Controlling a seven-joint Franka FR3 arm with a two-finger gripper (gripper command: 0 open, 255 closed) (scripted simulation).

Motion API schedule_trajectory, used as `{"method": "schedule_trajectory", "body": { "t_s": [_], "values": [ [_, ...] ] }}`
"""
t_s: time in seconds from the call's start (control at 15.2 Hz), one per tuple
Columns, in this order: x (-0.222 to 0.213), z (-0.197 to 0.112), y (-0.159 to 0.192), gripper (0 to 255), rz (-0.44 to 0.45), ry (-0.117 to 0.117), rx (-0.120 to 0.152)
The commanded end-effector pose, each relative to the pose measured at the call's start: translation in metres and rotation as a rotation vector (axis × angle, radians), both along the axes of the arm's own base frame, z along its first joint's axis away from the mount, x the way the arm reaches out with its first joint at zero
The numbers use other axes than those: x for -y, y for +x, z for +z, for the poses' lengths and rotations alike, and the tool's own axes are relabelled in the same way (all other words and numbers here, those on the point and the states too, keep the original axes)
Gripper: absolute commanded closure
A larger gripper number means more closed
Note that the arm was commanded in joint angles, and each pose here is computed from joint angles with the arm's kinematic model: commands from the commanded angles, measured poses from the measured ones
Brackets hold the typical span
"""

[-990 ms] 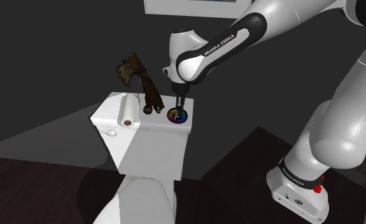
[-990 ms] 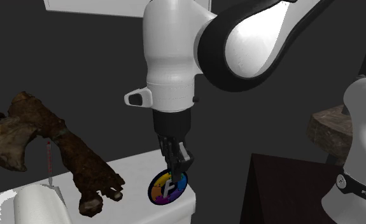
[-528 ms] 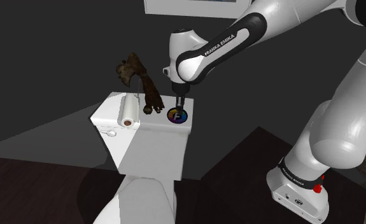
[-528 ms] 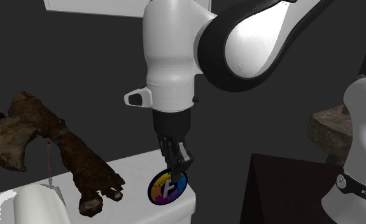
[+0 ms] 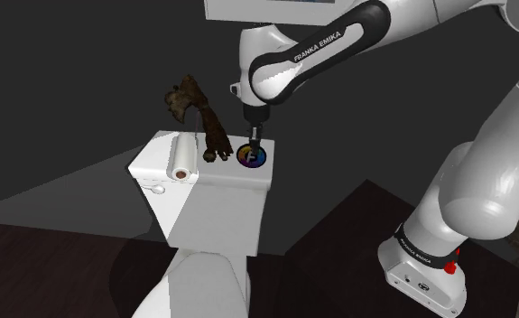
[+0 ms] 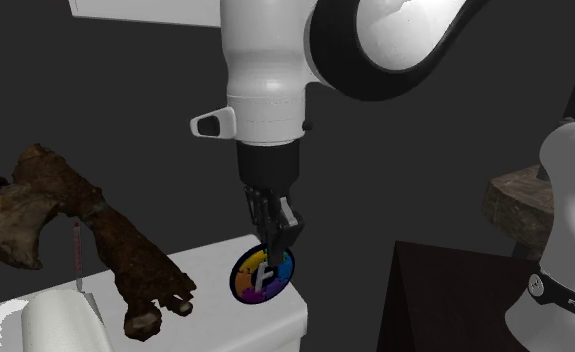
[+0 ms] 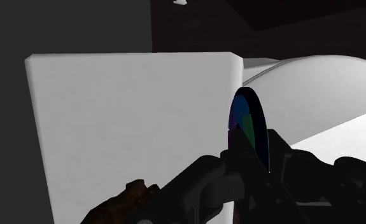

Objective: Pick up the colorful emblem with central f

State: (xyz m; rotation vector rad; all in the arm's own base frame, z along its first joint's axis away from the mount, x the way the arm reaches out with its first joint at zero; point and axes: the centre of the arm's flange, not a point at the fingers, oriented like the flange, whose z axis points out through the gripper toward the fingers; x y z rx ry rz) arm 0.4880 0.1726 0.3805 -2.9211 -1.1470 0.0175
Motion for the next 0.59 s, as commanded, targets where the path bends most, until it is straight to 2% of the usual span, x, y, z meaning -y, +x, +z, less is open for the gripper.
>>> {"method": "schedule_trajectory", "body": {
  "t_s": [0.0, 0.4, 0.53],
  "values": [
    [0.0, 0.011, -0.001, 255, 0.0, 0.0, 0.0],
    [0.0, 0.043, -0.001, 255, 0.0, 0.0, 0.0],
    [0.0, 0.044, -0.001, 255, 0.0, 0.0, 0.0]
  ]
}}
